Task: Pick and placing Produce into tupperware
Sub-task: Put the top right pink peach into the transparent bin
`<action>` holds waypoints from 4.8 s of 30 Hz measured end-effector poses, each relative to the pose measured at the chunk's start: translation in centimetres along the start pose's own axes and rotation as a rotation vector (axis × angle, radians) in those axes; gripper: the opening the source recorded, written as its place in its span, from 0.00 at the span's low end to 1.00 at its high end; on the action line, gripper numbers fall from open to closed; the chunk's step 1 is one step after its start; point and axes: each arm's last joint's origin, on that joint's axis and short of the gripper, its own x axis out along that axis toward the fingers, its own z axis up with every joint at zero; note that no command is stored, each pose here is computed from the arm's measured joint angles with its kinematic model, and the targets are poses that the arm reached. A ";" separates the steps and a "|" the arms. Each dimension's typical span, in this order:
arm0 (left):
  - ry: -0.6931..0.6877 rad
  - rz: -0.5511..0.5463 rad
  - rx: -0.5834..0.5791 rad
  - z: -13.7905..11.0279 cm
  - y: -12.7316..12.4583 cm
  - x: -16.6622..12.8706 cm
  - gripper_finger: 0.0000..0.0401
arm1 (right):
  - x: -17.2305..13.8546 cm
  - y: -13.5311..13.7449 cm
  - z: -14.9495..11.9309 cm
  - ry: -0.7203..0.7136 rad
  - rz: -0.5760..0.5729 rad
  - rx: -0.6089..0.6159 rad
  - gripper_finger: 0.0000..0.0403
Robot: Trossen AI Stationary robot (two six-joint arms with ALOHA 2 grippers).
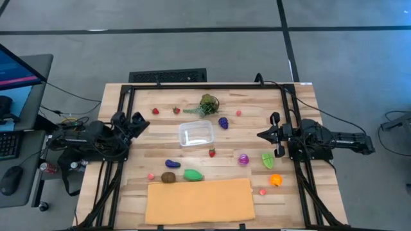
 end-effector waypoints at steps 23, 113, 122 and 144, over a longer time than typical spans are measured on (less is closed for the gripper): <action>0.051 0.099 -0.184 -0.8 0.6 -0.1 0.00 | -0.1 -0.2 0.9 -0.092 -0.041 -0.171 0.00; 0.270 0.146 -0.008 -2.4 1.1 1.4 0.00 | 1.2 -0.3 2.6 -0.250 -0.073 0.650 0.00; 0.174 0.081 0.058 -1.5 0.4 1.7 0.00 | 1.2 -0.2 2.9 -0.273 -0.047 0.657 0.00; 0.167 0.112 0.053 -1.5 0.5 1.7 0.00 | 1.2 -0.5 2.8 -0.285 -0.168 0.654 0.00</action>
